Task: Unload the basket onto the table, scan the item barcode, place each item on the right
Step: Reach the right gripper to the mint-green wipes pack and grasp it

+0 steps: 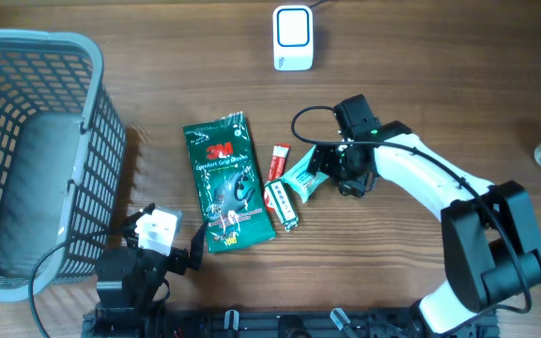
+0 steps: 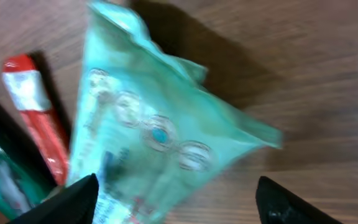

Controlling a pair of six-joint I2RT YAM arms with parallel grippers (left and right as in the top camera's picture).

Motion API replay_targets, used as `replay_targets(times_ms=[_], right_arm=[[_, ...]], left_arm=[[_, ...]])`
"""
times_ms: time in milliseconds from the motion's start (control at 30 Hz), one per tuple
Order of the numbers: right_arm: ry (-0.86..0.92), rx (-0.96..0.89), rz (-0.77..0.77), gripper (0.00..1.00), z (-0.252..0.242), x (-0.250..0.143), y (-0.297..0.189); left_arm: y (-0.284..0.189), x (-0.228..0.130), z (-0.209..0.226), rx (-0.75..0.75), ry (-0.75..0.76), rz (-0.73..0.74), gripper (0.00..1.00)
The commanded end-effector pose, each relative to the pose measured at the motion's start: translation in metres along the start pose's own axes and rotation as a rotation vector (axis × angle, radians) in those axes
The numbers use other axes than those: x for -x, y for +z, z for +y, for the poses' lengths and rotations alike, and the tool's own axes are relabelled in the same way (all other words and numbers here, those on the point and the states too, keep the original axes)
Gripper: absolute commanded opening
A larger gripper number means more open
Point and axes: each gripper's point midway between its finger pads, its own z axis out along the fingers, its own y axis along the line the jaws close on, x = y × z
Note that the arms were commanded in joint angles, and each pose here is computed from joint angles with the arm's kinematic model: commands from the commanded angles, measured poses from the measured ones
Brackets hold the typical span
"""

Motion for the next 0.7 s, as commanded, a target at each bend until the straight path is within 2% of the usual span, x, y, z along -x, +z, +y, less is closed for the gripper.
replay_targets(times_ms=[0,67,133,200,233,433,533,667], right_arm=[[0.095,-0.044,-0.06,0.68,-0.001,0.003,0.007],[0.145,-0.078,-0.076,0.52,-0.009,-0.002,0.012],[0.193,-0.097,-0.086,0.43,-0.019,-0.006,0.018],[0.258,-0.151,-0.13,0.26,-0.039,-0.006,0.025],[0.276,-0.169,-0.137,0.06,-0.045,-0.008,0.026],[0.224,-0.103,-0.079,0.04,-0.025,-0.011,0.006],[0.263,-0.038,0.033,0.04,-0.008,-0.024,-0.04],[0.345,0.16,0.312,0.04,0.023,-0.068,-0.082]], left_arm=[[0.0,0.0,-0.002,-0.014,-0.007,-0.006,1.0],[0.0,0.0,-0.002,-0.014,-0.007,-0.006,1.0],[0.0,0.0,-0.002,-0.014,-0.007,-0.006,1.0],[0.0,0.0,-0.002,-0.014,-0.007,-0.006,1.0],[0.0,0.0,-0.002,-0.014,-0.007,-0.006,1.0],[0.0,0.0,-0.002,-0.014,-0.007,-0.006,1.0],[0.0,0.0,-0.002,-0.014,-0.007,-0.006,1.0],[0.0,0.0,-0.002,-0.014,-0.007,-0.006,1.0]])
